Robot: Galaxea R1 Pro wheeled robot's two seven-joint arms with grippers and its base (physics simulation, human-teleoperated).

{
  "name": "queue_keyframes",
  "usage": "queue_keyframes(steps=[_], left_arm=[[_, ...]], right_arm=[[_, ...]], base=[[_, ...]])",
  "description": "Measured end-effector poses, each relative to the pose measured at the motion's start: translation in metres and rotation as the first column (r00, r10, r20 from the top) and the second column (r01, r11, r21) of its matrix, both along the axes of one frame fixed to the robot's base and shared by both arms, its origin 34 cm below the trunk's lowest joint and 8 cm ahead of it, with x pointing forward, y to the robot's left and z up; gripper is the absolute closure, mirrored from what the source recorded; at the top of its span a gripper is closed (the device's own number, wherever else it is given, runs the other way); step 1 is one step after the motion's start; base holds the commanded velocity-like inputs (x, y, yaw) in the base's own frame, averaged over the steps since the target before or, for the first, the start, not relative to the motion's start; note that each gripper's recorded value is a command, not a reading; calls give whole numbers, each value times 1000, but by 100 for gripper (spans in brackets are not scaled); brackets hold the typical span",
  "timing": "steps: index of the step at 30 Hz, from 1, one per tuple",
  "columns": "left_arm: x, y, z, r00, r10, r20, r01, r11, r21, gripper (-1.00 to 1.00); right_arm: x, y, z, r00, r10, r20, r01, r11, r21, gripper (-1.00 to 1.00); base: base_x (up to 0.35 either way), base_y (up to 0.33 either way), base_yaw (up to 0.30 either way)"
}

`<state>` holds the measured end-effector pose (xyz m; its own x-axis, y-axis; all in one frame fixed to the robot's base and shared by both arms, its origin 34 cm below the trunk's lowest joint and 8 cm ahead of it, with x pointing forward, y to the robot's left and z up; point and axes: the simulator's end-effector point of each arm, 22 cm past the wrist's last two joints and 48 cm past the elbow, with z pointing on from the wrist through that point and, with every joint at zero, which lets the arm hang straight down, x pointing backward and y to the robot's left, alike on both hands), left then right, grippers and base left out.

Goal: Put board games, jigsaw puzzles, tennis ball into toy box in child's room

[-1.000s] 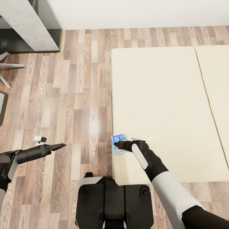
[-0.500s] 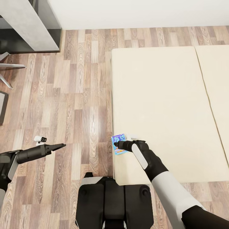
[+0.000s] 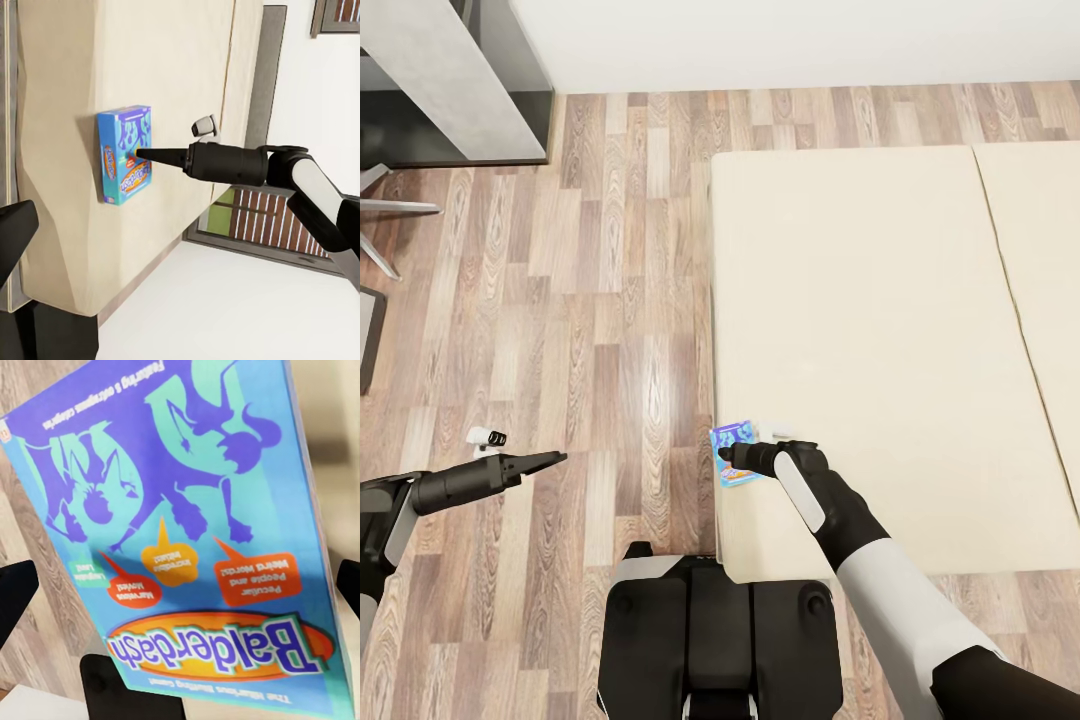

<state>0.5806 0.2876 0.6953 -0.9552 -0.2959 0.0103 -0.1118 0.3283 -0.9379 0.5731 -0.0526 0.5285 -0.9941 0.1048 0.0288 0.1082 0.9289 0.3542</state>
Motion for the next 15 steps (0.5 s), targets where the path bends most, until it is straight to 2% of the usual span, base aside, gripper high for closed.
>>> queue_keyframes(steps=[15], left_arm=[[1,0,0,1000,1,1,-1,1000,0,-100]], right_arm=[[1,-1,0,1000,-2,4,2,1000,-1,-100]], base=[[0,0,0]])
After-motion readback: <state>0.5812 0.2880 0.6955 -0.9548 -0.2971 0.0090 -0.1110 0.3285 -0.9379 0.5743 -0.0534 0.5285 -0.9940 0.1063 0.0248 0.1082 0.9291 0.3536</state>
